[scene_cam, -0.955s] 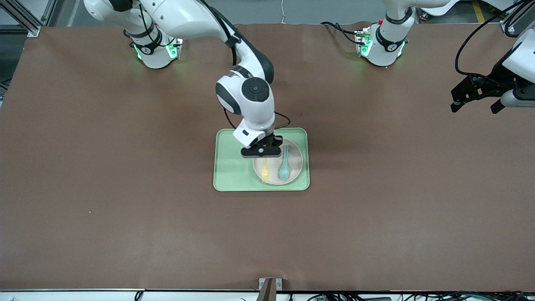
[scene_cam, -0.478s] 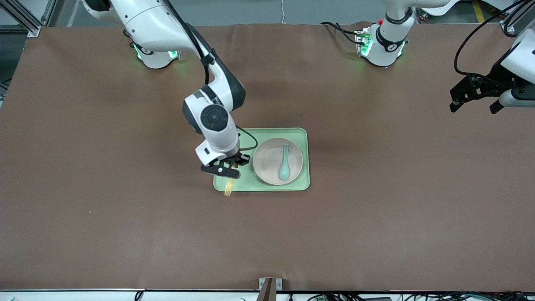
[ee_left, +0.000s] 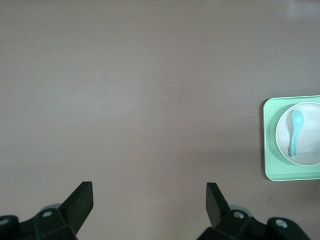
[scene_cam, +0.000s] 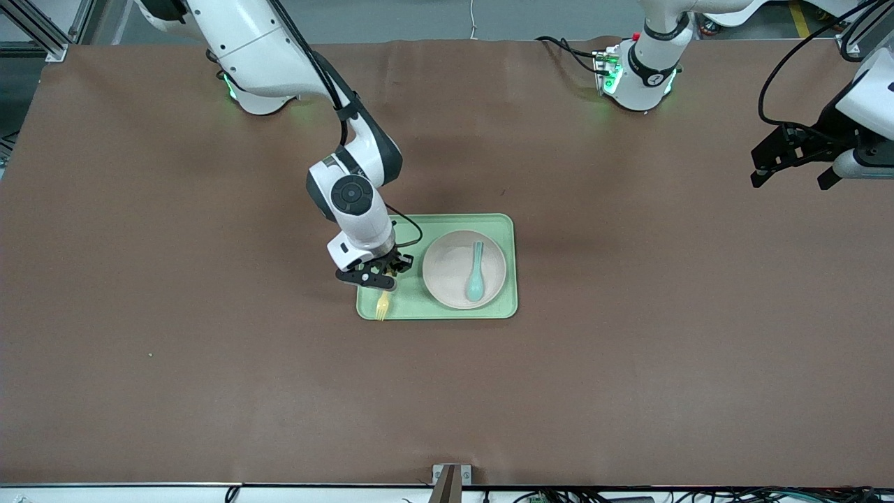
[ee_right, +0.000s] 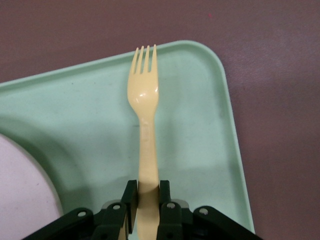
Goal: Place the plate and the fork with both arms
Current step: 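Move the fork beside the plate and lower it onto the tray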
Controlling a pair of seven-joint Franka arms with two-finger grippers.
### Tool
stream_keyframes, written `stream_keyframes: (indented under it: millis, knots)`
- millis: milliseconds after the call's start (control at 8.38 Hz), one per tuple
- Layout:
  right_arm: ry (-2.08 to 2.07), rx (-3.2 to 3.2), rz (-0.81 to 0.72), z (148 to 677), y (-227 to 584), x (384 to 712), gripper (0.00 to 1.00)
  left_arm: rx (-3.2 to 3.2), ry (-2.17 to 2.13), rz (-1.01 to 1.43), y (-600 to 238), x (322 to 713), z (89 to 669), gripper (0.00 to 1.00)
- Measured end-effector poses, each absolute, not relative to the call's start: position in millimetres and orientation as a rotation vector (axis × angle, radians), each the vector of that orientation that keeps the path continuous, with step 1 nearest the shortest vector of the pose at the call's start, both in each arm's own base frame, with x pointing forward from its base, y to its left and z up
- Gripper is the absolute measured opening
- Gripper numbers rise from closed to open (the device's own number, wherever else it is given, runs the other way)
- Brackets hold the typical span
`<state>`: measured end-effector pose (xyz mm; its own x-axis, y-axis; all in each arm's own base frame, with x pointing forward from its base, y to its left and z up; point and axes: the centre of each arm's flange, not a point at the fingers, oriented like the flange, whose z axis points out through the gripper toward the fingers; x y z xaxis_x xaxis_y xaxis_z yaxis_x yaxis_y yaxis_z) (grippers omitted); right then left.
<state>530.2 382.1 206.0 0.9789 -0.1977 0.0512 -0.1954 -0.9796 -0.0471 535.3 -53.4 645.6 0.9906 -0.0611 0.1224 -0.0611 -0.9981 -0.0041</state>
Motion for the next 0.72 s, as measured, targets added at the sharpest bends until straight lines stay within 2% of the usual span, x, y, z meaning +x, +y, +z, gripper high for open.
stream_keyframes:
  millis: [716]
  knots:
    - [0.277, -3.081, -0.061, 202.7, 394.2, 517.4, 0.22, -3.134, 0.105, -0.193, -56.9, 535.0, 645.7, 1.00]
